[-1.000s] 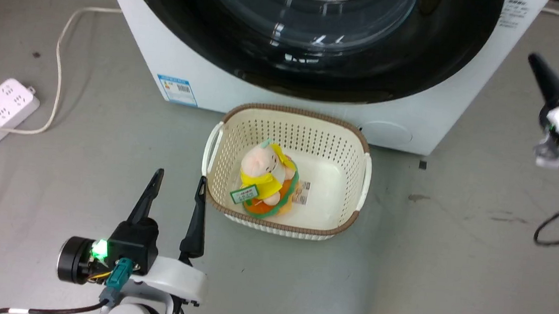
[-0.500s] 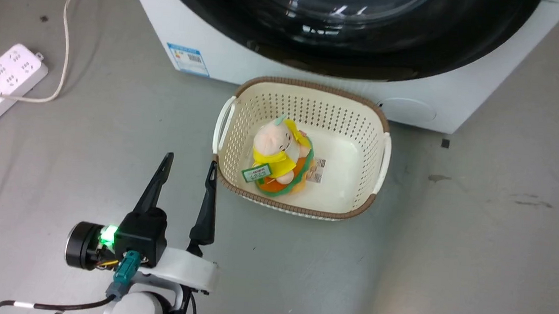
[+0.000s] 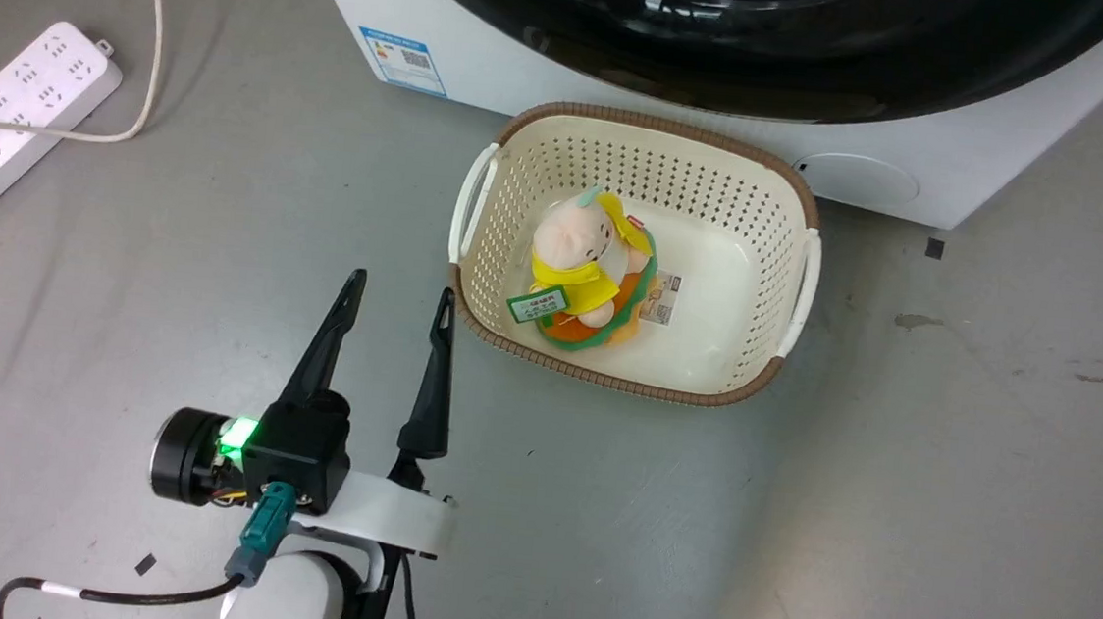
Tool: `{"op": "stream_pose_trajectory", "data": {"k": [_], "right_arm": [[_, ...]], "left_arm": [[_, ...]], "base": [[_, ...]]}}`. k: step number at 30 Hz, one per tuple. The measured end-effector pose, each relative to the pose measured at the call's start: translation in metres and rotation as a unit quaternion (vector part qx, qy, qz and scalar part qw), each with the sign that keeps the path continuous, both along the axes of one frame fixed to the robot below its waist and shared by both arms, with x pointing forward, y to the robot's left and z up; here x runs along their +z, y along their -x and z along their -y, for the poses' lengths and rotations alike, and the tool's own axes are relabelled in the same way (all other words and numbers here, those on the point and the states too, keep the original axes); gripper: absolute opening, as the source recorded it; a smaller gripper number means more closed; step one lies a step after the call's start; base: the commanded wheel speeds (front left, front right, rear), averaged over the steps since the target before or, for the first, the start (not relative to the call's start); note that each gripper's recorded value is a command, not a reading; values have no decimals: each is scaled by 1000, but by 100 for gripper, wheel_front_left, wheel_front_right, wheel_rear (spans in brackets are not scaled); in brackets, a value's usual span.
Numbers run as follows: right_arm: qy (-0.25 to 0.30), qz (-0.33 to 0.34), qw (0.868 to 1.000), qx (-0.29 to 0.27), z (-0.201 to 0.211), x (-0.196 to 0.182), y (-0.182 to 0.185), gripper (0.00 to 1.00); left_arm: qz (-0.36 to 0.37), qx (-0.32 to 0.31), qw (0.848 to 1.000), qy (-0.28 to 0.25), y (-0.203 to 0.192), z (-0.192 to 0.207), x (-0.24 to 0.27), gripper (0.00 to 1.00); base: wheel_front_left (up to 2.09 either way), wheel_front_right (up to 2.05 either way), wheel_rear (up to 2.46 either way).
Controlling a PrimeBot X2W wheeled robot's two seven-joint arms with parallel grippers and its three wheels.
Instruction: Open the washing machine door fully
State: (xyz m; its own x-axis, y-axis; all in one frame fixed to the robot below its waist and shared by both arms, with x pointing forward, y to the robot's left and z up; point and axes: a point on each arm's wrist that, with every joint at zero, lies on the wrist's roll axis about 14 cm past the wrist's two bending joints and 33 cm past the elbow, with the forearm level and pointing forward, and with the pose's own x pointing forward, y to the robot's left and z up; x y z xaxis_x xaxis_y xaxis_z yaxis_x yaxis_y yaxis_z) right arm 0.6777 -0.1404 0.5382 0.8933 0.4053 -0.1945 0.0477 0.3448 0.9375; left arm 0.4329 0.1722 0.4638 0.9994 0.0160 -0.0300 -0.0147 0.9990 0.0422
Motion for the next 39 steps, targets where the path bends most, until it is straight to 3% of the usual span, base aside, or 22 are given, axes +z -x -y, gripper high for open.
{"op": "stream_pose_trajectory", "data": {"k": [11,18,27,39], "right_arm": [[-49,-81,992,87,-24,-36,14,0],[-84,-106,983,125,-41,-31,37,0],[-89,-130,976,151,-55,-31,90,0],[-94,-139,951,260,-114,-25,182,0]], "left_arm": [[10,9,1000,-2,-1,-4,2,100],[30,5,1000,-1,3,0,16,100],[47,2,999,7,28,5,35,100],[72,-15,997,19,69,18,56,100]], "base": [[0,0,0],[0,0,0],[0,0,0],[0,0,0]]}}
